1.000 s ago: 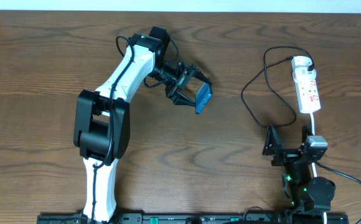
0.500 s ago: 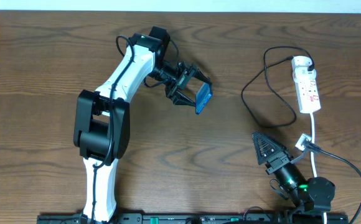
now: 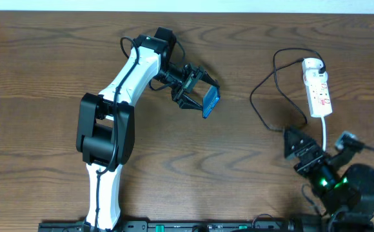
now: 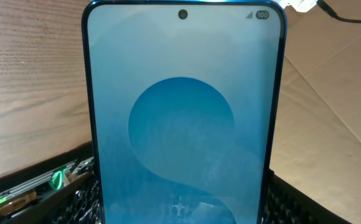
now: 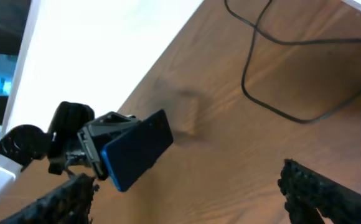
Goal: Plug charger to phone and switch on socket
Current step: 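Move the right gripper toward the phone held by the left gripper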
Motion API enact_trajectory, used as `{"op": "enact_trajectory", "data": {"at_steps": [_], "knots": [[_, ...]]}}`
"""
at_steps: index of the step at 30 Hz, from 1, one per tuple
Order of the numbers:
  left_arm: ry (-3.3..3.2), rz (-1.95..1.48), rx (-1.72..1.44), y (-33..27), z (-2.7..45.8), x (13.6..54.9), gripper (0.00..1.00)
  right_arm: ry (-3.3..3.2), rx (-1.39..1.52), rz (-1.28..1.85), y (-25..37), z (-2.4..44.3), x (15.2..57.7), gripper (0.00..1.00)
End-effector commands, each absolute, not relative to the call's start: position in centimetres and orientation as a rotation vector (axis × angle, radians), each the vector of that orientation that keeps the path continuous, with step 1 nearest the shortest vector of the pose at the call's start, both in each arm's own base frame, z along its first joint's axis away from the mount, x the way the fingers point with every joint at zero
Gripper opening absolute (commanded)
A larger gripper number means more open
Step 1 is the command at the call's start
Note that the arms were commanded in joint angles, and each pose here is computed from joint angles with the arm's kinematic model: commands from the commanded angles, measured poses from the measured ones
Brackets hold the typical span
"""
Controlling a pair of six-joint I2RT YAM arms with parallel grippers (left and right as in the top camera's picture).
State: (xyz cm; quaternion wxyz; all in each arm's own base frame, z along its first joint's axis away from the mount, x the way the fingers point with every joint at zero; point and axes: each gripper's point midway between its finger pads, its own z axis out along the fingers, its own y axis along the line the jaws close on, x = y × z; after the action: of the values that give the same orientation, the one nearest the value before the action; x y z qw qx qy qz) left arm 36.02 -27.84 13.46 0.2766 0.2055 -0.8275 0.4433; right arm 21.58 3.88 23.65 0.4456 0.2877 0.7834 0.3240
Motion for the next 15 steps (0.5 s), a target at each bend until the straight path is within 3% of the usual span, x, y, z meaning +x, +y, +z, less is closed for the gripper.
{"op": "enact_trajectory", "data": {"at_steps": [1, 2, 9, 15], "knots": [[-2.198, 1.265, 0.518, -28.0, 15.6, 36.0, 0.75, 1.995, 0.673, 0.833, 4.8, 25.5, 22.6, 0.92], [-2.198, 1.265, 0.518, -28.0, 15.6, 36.0, 0.75, 2.018, 0.663, 0.842, 5.3, 25.8, 22.8, 0.99], [-2.198, 1.265, 0.518, -28.0, 15.6, 36.0, 0.75, 2.13, 0.589, 0.835, 8.9, 27.1, 23.9, 0.99], [-2.198, 1.265, 0.518, -28.0, 15.6, 36.0, 0.75, 2.143, 0.542, 0.56, 12.5, 26.4, 25.1, 0.99]]}}
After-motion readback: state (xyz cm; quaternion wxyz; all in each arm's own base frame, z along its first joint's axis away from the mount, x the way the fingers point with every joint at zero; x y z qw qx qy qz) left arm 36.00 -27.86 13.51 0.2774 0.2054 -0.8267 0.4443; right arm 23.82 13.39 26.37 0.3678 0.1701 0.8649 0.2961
